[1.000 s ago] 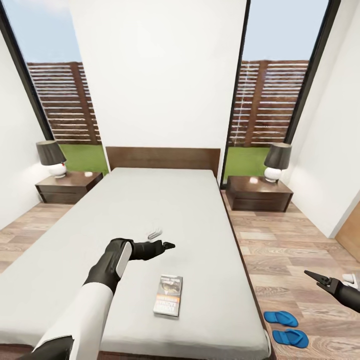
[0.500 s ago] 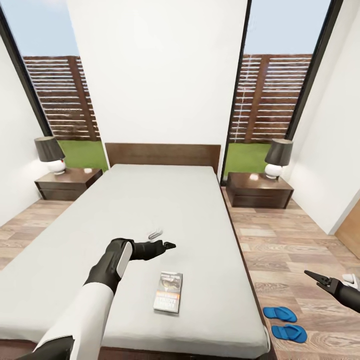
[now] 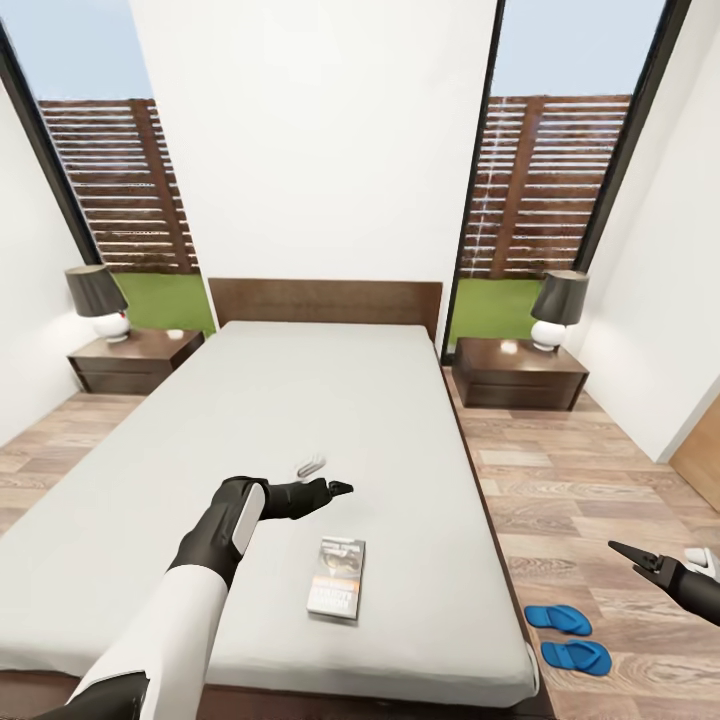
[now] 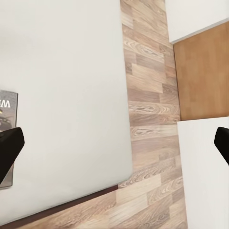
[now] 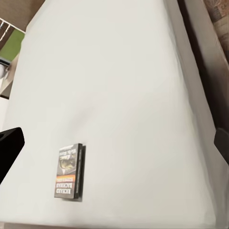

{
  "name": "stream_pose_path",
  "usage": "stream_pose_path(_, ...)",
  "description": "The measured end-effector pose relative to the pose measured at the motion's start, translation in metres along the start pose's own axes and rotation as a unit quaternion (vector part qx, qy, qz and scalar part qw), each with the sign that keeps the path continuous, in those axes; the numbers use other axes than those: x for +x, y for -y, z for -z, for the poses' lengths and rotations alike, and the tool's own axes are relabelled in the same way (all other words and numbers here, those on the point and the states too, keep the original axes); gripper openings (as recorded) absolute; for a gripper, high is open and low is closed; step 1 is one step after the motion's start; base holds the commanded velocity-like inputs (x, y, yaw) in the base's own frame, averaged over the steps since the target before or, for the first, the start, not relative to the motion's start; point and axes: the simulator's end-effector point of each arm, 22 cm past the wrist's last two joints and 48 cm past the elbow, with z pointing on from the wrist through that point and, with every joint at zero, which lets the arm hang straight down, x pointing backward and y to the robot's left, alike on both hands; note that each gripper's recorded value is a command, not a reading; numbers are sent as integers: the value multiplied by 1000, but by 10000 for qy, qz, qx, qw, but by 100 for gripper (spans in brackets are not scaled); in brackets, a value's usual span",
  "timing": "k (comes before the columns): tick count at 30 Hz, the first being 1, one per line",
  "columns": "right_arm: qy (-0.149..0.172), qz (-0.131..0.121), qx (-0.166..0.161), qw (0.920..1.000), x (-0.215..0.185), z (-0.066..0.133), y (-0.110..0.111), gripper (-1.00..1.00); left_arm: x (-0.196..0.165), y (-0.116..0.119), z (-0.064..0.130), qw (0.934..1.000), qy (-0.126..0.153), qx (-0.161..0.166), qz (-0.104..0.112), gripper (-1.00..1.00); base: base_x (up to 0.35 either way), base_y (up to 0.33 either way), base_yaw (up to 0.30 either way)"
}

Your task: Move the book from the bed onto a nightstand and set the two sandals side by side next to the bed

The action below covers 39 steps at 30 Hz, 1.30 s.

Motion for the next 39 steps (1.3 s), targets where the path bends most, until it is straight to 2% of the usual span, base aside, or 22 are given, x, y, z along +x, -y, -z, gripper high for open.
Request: stream_pose_path(39,-218,-112,178,9995,19,-10,21,100,18,-25,-20,9996,-205,-74,199,100,0,0,0)
